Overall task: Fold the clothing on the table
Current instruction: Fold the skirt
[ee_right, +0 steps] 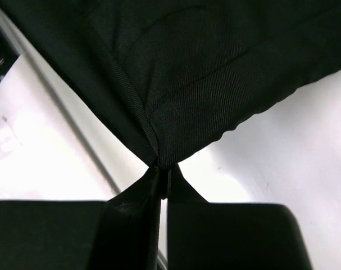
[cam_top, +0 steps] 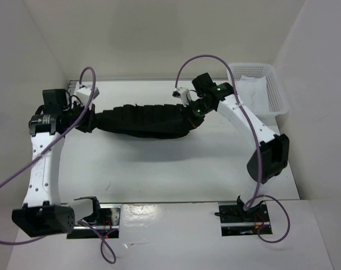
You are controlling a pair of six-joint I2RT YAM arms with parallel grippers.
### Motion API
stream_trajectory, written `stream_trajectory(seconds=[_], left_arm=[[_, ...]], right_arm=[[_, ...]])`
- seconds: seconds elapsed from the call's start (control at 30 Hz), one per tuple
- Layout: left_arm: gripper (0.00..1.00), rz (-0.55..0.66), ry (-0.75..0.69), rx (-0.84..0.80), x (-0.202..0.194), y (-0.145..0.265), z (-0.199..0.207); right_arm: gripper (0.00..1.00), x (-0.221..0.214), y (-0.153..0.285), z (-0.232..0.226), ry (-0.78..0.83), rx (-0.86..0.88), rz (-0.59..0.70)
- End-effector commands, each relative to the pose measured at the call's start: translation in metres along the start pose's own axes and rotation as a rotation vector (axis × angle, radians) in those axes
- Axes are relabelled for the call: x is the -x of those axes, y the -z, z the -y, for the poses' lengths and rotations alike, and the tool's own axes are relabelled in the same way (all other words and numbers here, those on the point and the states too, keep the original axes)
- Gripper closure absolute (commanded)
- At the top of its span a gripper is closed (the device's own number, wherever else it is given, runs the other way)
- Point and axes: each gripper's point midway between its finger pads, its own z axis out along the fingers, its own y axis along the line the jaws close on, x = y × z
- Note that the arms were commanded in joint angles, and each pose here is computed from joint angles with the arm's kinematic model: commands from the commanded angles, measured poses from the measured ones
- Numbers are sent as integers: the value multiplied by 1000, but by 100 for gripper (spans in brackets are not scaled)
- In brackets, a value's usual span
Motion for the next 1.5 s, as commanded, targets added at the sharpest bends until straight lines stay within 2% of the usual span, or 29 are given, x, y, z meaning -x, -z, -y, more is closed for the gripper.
stream_trajectory(seconds=[0.0, 0.2, 0.47, 0.6, 0.77, 0.8, 0.83, 0.9, 0.93, 0.97, 1.0, 1.07, 1.1, 1.17, 1.3, 1.4, 1.47], left_arm=[[100, 1, -96, 82, -12, 24, -5], [100, -3, -117, 104, -21, 28, -4], [100, -149, -45, 103, -43, -12, -31], [100, -187, 3, 112, -50, -33, -44], [100, -261, 48, 116, -65, -59, -62], [100, -263, 67, 131, -66, -62, -68], [98, -271, 70, 128, -66, -69, -72], [94, -275, 100, 146, -65, -74, -81], [92, -289, 106, 141, -67, -83, -85], [74, -294, 127, 140, -67, -87, -87], [61, -293, 142, 159, -66, -89, -95], [40, -297, 184, 168, -62, -101, -107], [19, -303, 217, 164, -65, -109, -114], [2, -271, 237, 188, -53, -113, -128], [0, -176, 302, 176, -36, -115, -149], [0, -145, 305, 148, -30, -110, -145], [0, -126, 299, 134, -24, -102, -137]], right_arm=[[100, -20, 36, -23, 62, -40, -15], [100, -21, 48, -28, 75, -74, 7], [100, -6, 7, -2, 32, -56, -57], [100, -1, -34, 27, -32, -10, -117], [100, 13, -58, 59, -87, 26, -146], [100, 27, -51, 73, -90, 5, -109], [100, 23, -68, 79, -112, 31, -138], [100, 39, -65, 96, -123, 17, -90], [99, 37, -78, 103, -145, 21, -103], [93, 40, -79, 112, -161, 12, -91], [86, 52, -74, 119, -172, -6, -50], [74, 48, -84, 137, -221, 1, -47], [55, 56, -81, 142, -241, 0, -15], [28, 53, -84, 157, -298, 21, 4], [14, 66, -65, 171, -349, 66, 98], [10, 71, -59, 173, -342, 67, 122], [10, 76, -51, 159, -327, 84, 128]])
